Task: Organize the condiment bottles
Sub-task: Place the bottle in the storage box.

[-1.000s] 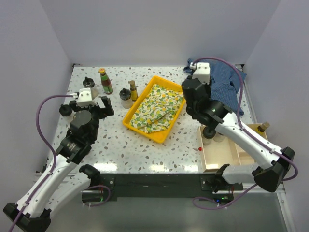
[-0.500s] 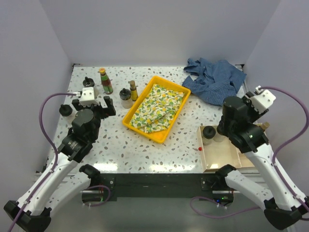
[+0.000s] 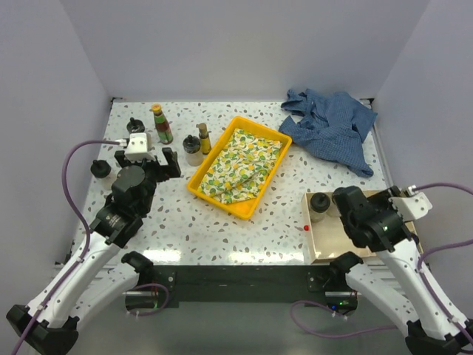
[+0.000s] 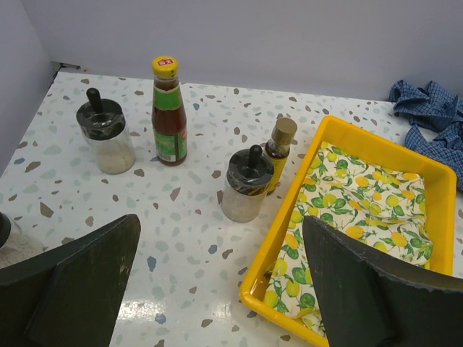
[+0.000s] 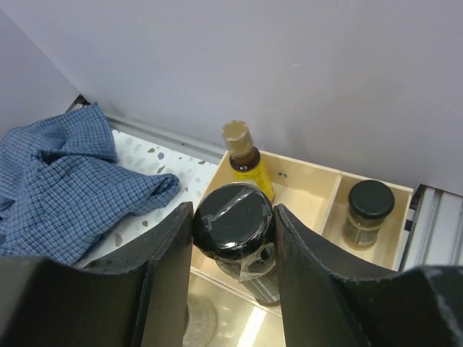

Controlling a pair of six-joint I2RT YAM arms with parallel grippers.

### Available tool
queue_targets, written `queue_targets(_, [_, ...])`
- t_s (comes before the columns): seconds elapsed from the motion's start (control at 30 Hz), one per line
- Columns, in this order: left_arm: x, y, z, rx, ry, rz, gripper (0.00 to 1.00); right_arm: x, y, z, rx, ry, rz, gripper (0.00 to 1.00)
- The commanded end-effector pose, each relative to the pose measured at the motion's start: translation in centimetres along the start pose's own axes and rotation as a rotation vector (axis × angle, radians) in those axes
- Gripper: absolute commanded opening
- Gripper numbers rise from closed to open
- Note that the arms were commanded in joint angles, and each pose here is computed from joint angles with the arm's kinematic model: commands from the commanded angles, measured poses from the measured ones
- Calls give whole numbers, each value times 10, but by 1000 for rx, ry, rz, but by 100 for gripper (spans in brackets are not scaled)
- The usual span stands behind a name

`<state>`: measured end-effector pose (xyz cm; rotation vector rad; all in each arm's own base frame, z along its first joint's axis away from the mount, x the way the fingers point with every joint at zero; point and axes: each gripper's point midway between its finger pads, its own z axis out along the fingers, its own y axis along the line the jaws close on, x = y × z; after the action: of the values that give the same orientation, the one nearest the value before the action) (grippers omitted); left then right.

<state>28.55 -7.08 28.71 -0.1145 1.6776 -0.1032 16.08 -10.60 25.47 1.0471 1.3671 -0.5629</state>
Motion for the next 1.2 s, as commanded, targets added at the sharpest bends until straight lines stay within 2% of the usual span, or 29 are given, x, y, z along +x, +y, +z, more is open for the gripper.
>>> queue_targets(0.0, [-10, -4, -1, 17, -47, -45, 100, -32, -30, 6, 44, -266, -14, 0])
queue_targets(0.03, [-10, -4, -1, 15, -48, -42, 100, -31, -34, 7, 64, -281, -100, 0])
queue_targets(0.1, [-10, -5, -2, 15, -47, -37, 100, -34, -33, 6, 78, -288, -85, 0])
queue_targets(0.2, [-8, -6, -3, 13, -45, -30, 100, -38, -29, 6, 113, -325, -157, 0])
queue_targets(0.37, [-8, -4, -2, 2, -43, -28, 100, -24, -29, 12, 186, -348, -347, 0])
queue_targets(0.43, [-9, -2, -4, -3, -49, -28, 100, -22, -37, 17, 194, -369, -253, 0])
queue_targets(0.47, [-9, -3, -5, -4, -49, -27, 100, -23, -44, 17, 194, -370, -293, 0])
queue_targets(0.83, [-2, -12, -2, 20, -29, -8, 100, -7, -69, 24, 289, -402, -195, 0])
queue_targets(1.03, [-2, -10, -2, 11, -30, -3, 100, 9, -64, 29, 279, -395, -234, 11])
queue_targets(1.1, [-2, -10, -2, 11, -29, -2, 100, 18, -58, 33, 251, -393, -226, 12])
queue_targets(1.17, [-1, -10, -2, 6, -28, 0, 100, 25, -54, 35, 227, -374, -289, 12])
